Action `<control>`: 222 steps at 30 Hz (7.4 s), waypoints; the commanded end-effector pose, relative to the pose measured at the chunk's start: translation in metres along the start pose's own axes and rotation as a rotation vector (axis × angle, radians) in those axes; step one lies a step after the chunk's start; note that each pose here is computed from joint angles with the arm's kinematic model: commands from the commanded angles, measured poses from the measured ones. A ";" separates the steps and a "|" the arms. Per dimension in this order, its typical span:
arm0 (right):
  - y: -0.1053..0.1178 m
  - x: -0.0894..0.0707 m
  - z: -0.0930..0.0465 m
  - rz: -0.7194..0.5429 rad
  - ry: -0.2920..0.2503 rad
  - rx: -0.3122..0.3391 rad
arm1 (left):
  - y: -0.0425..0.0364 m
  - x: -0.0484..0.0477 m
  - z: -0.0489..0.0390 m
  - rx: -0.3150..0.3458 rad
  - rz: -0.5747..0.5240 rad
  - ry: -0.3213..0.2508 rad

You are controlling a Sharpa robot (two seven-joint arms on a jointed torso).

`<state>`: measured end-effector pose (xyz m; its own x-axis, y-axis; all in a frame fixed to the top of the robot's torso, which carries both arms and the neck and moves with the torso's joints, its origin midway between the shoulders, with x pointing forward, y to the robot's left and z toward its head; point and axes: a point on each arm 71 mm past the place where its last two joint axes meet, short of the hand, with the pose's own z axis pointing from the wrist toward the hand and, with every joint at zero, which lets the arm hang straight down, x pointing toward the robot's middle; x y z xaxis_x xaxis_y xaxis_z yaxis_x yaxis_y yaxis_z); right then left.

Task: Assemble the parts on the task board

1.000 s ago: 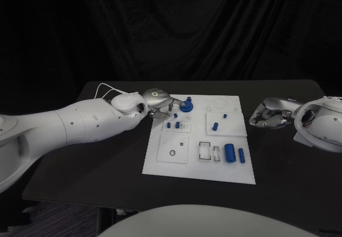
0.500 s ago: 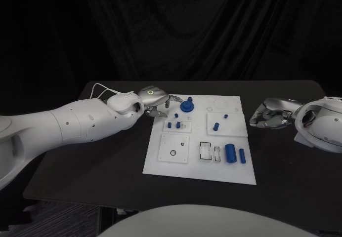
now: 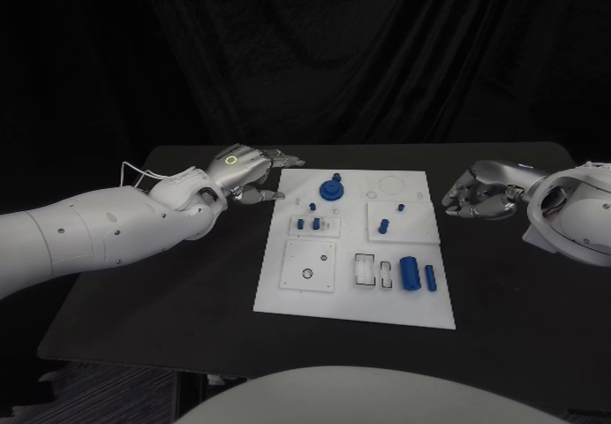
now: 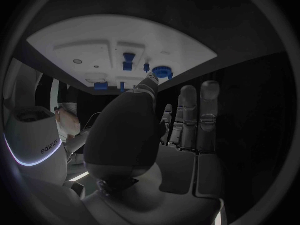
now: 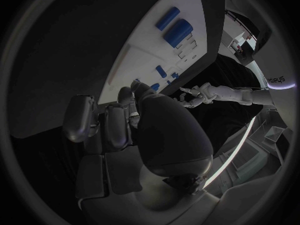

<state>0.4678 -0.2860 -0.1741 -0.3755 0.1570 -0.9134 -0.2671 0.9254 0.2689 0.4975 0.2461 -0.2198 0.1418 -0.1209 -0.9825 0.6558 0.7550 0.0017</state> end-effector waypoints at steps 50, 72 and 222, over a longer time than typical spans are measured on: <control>0.027 0.023 0.033 -0.297 -0.129 -0.215 | -0.0225 -0.0008 -0.0496 -0.062 -1.818 -0.194; 0.017 0.041 0.049 -0.271 -0.066 -0.180 | -0.0243 -0.0028 -0.0497 -0.053 -1.751 -0.212; 0.180 0.099 0.043 -0.347 -0.001 -0.577 | -0.0249 0.0051 -0.0422 -0.077 -1.758 -0.156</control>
<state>0.4201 -0.0886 -0.2255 -0.1814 -0.0847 -0.9798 -0.8096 0.5785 0.0999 0.4513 0.2536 -0.2394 -0.5522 -0.8069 0.2098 -0.0148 -0.2421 -0.9701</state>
